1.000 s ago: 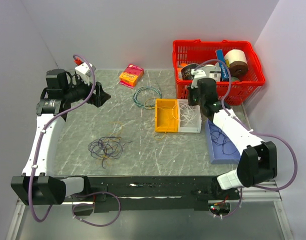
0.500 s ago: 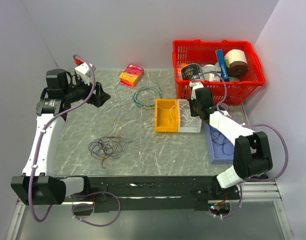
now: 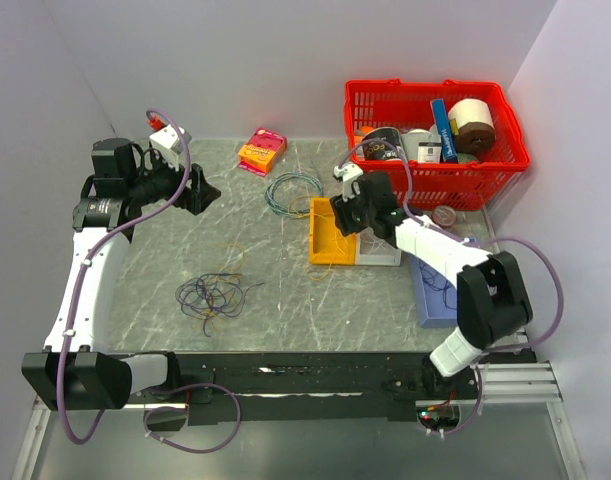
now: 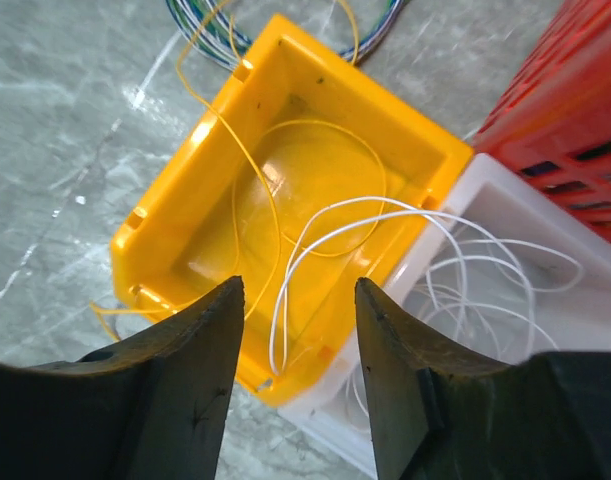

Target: Untangle the cables

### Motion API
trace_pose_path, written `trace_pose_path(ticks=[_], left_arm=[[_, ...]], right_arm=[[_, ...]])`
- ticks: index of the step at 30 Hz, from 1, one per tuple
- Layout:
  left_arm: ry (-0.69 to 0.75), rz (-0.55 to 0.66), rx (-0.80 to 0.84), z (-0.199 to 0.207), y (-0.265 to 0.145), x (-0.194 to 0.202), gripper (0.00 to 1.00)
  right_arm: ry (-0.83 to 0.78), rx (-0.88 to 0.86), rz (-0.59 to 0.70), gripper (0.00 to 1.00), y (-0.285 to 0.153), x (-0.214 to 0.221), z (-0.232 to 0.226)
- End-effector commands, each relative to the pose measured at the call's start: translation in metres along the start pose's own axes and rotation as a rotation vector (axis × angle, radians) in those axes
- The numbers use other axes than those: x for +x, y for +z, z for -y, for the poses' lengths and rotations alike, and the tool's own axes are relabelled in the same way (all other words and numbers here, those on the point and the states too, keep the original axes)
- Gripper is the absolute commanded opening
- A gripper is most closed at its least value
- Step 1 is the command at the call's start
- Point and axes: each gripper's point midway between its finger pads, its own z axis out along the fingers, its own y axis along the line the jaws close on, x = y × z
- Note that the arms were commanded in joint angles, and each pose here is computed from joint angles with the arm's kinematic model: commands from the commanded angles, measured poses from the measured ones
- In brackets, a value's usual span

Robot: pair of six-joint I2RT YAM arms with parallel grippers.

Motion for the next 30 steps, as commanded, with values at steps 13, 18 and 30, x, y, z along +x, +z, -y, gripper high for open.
trace_pose_path(ticks=[13,18,30], left_arm=[[0.037,0.025,0.011,0.002,-0.002,-0.012,0.92],[0.042,0.021,0.007,0.002,-0.003,-0.012,0.93],[0.044,-0.003,-0.009,-0.001,-0.001,0.001,0.93]], right_arm=[[0.001,0.032,-0.141,0.40,0.037,0.020,0.006],[0.014,0.045,-0.135,0.07,0.037,0.017,0.008],[0.120,0.242,0.193,0.00,-0.054,-0.062,0.054]])
